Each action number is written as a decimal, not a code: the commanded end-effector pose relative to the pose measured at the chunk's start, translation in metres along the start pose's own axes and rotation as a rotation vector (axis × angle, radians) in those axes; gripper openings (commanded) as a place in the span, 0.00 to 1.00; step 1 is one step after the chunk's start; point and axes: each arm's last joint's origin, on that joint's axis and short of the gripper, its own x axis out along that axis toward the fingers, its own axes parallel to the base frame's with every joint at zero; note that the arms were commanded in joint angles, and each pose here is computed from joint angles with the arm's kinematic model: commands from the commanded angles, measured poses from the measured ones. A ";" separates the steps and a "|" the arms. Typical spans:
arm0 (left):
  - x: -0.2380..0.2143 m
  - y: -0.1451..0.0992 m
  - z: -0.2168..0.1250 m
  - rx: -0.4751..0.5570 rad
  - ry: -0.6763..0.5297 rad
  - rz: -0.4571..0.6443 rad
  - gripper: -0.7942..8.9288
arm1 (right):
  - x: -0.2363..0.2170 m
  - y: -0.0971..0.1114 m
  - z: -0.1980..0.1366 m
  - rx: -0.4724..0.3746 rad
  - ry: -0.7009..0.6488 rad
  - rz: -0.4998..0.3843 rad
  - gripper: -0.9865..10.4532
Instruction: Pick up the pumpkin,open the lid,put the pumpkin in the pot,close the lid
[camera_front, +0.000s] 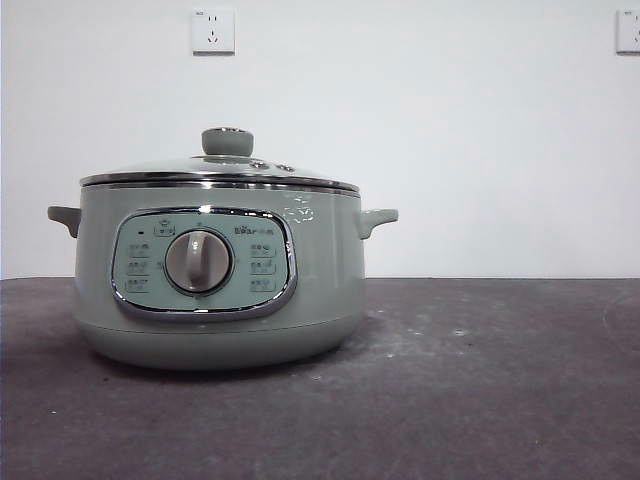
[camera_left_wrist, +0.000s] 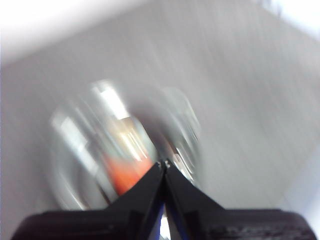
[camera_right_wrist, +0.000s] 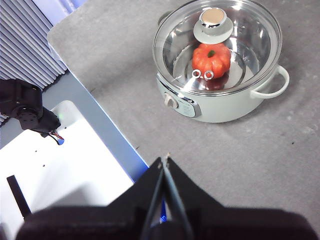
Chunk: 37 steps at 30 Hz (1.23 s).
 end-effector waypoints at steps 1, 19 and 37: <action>-0.019 0.006 0.002 0.062 -0.196 0.061 0.08 | -0.005 0.001 -0.004 0.007 -0.004 0.004 0.09; -0.011 0.020 -0.172 0.082 -0.568 0.600 0.08 | -0.034 0.008 -0.020 -0.014 -0.092 0.005 0.09; 0.041 0.023 -0.290 -0.078 -0.459 0.656 0.08 | -0.067 0.015 -0.042 -0.038 -0.195 0.006 0.09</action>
